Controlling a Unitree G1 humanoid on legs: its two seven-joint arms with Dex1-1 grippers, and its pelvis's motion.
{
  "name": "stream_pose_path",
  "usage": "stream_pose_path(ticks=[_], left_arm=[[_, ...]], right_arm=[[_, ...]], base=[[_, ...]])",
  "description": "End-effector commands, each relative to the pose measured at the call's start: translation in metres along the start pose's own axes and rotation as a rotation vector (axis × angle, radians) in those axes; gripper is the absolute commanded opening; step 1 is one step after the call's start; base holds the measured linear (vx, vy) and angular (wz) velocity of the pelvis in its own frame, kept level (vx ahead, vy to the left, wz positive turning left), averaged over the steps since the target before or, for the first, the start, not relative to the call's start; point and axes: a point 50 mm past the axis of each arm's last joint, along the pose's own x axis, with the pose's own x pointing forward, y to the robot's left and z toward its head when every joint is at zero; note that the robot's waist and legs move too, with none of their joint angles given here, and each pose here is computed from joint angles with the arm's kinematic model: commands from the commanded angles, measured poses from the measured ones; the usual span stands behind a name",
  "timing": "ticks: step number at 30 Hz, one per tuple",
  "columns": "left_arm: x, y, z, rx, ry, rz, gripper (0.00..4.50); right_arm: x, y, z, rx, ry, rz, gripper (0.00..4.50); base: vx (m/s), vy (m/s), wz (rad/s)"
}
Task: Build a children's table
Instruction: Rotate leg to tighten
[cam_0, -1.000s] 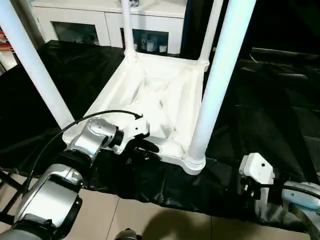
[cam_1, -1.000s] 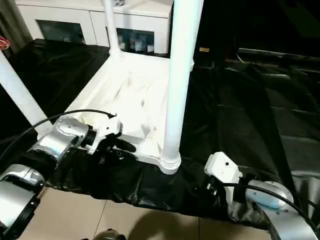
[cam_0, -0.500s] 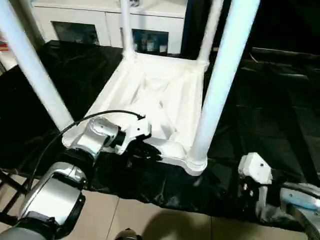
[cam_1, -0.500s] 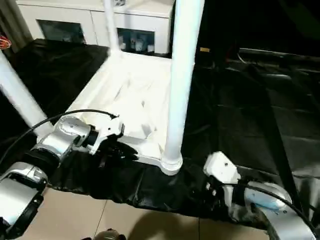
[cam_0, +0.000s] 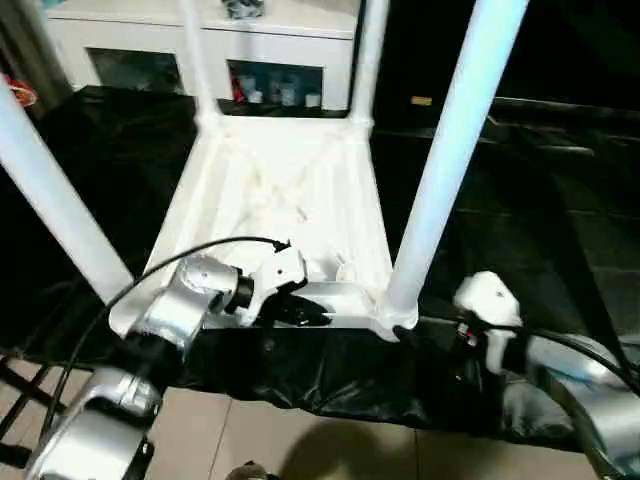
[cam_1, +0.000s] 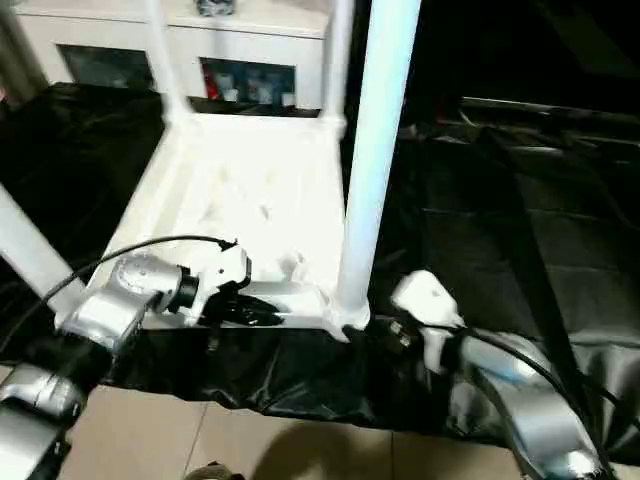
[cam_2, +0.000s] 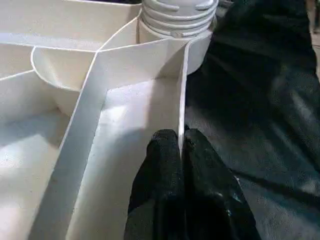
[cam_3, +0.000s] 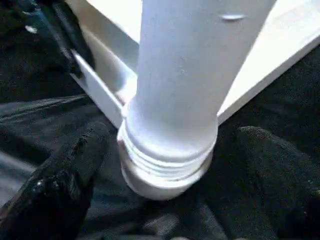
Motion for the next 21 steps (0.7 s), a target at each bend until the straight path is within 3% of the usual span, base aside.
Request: stream_pose_path(ticks=[1, 9, 21], left_arm=[[0.006, -0.008, -0.014, -0.082, 0.011, 0.01, 0.04], [0.008, -0.011, -0.011, -0.06, 0.052, 0.043, 0.0], [0.003, -0.007, -0.013, -0.068, 0.07, 0.049, 0.0]], right_arm=[[0.006, -0.003, 0.0, -0.016, 0.004, 0.017, 4.5], [0.028, -0.014, 0.004, -0.011, -0.011, 0.044, 4.06], [0.037, -0.016, 0.003, 0.02, -0.053, 0.079, 3.12]], base=[[0.0, 0.0, 0.0], [0.0, 0.0, 0.0], [0.0, 0.0, 0.0]])
